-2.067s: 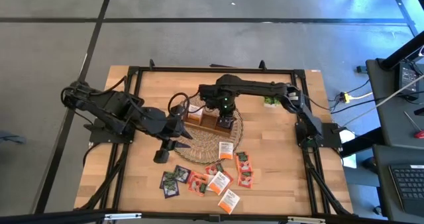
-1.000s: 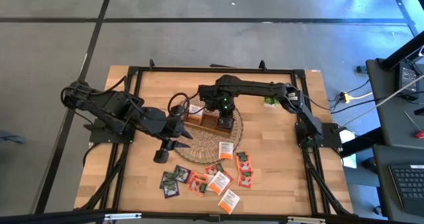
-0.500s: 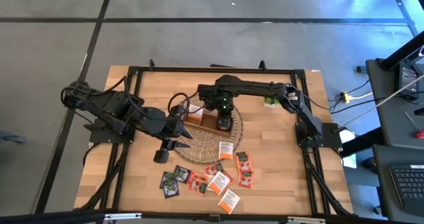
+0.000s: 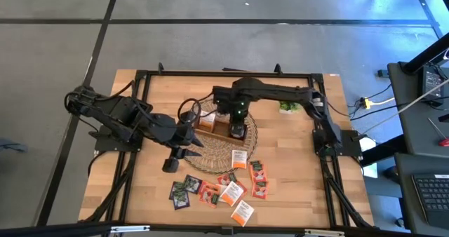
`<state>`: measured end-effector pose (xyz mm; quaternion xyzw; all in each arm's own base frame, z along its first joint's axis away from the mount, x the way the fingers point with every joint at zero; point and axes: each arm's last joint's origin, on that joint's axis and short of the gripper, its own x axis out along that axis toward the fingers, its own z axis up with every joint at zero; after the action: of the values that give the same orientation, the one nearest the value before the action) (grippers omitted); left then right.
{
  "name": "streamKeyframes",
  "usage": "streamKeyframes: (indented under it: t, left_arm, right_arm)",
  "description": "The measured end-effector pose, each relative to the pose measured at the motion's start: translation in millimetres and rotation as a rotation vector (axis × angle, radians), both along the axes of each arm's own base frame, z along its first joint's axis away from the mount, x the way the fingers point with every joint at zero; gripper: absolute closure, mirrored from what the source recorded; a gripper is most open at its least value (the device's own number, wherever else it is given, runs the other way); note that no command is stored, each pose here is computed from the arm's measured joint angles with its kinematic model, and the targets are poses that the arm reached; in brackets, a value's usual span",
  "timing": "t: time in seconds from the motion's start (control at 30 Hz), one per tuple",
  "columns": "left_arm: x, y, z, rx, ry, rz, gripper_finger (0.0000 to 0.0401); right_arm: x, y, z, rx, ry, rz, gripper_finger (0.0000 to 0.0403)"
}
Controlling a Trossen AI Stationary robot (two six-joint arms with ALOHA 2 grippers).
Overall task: Pick & Place Tea
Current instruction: Put the white tea bag into the left section of the wooden organizer
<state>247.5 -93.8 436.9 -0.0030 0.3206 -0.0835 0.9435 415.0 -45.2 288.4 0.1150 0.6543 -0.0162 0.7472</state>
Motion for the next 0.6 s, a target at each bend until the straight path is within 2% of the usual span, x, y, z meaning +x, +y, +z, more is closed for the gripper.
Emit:
streamKeyframes:
  t: [0.23, 0.43, 0.6]
  left_arm:
    - [1.4, -0.6, -5.0, -0.024, 0.048, 0.032, 0.0274]
    - [17.3, -8.6, -20.1, -0.041, 0.118, 0.051, 0.0274]
    - [33.0, -20.8, -36.3, -0.039, 0.172, 0.056, 0.0274]
  right_arm:
    - [-7.2, 60.6, 33.4, -0.027, -0.14, 0.026, 0.032]
    - [-11.9, 114.8, 35.2, -0.007, -0.157, 0.104, 0.032]
    - [-21.2, 146.9, 34.1, 0.029, -0.122, 0.181, 0.032]
